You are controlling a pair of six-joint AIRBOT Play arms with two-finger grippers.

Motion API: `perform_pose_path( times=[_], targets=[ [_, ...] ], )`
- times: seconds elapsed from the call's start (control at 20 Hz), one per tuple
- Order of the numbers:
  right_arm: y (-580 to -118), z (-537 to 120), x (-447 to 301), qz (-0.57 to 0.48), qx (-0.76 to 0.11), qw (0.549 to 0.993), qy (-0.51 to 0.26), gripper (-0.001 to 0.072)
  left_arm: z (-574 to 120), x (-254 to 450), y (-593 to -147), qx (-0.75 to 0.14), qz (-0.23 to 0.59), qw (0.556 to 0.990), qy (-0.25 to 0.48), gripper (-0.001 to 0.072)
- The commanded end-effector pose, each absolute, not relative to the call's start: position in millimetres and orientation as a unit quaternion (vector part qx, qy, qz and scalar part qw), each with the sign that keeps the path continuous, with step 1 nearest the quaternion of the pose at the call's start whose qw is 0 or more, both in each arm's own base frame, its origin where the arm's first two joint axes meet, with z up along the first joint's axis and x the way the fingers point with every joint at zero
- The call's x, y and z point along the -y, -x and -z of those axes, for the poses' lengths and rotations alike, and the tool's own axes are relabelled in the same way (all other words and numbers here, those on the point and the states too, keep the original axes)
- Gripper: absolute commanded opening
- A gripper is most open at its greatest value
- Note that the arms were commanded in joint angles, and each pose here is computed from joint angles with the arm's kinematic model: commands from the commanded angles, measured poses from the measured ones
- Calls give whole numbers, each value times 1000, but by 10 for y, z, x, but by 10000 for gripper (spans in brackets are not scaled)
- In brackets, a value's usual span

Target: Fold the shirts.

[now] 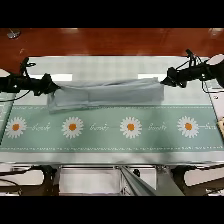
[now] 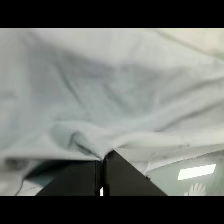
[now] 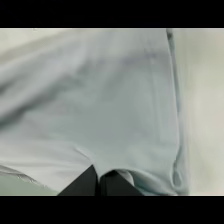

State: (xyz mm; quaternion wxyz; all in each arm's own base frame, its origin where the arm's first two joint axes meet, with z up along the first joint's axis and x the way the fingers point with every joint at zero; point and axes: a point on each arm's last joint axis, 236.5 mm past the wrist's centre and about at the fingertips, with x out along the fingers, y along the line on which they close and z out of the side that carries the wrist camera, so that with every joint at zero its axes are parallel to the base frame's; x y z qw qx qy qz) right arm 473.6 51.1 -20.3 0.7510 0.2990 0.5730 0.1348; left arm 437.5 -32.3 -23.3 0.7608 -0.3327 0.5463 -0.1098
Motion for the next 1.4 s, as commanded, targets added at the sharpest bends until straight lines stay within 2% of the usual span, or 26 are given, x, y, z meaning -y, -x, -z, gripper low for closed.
perform_pose_path(
  times=[0.0,0.1,0.15,0.2,0.25,0.3,0.4,0.55,0.75,0.95,1.0,1.05,1.1,1.15,1.2,1.25,1.3,1.35],
  targets=[
    [-5069,297,-584,-139,-554,744,-347,32,413,331,-4650,-550,103,756,340,22],
    [-5126,393,-574,-132,-556,739,-357,33,456,376,-4717,-550,107,758,334,28],
    [-5140,413,-584,-134,-556,737,-361,117,461,397,-4733,-549,108,759,332,168],
    [-5144,406,-592,-137,-554,738,-361,404,451,417,-4716,-553,112,757,331,586],
    [-5136,366,-551,-147,-553,744,-346,641,418,390,-4650,-565,123,752,317,702],
    [-5079,342,-479,-152,-563,742,-332,624,389,281,-4558,-585,122,745,297,701],
    [-4844,474,-141,-115,-607,725,-305,624,365,-182,-4254,-634,60,725,262,700],
    [-4597,723,80,-63,-650,694,-304,623,152,-528,-4053,-610,18,751,250,700],
    [-4539,943,-321,-96,-677,662,-306,623,-205,-105,-3977,-527,67,806,261,701],
    [-4523,1002,-775,-143,-685,648,-300,589,-275,467,-3787,-522,123,808,242,701],
    [-4539,973,-862,-153,-683,649,-299,455,-252,617,-3773,-528,139,805,233,701],
    [-4548,948,-915,-159,-682,649,-297,286,-218,749,-3771,-533,151,801,226,700],
    [-4549,887,-957,-172,-681,648,-294,30,-171,879,-3768,-539,162,797,219,700],
    [-4537,784,-1001,-189,-680,644,-296,32,-127,993,-3748,-547,172,791,214,695],
    [-4522,656,-974,-198,-676,646,-293,32,-87,1094,-3719,-554,182,784,210,497],
    [-4490,515,-889,-198,-673,655,-281,32,-58,1168,-3690,-560,190,779,206,61],
    [-4421,374,-757,-189,-673,668,-255,32,-65,1258,-3675,-561,200,777,204,21],
    [-4330,242,-622,-175,-672,686,-219,32,-101,1366,-3667,-558,213,775,207,21]
  ],
)
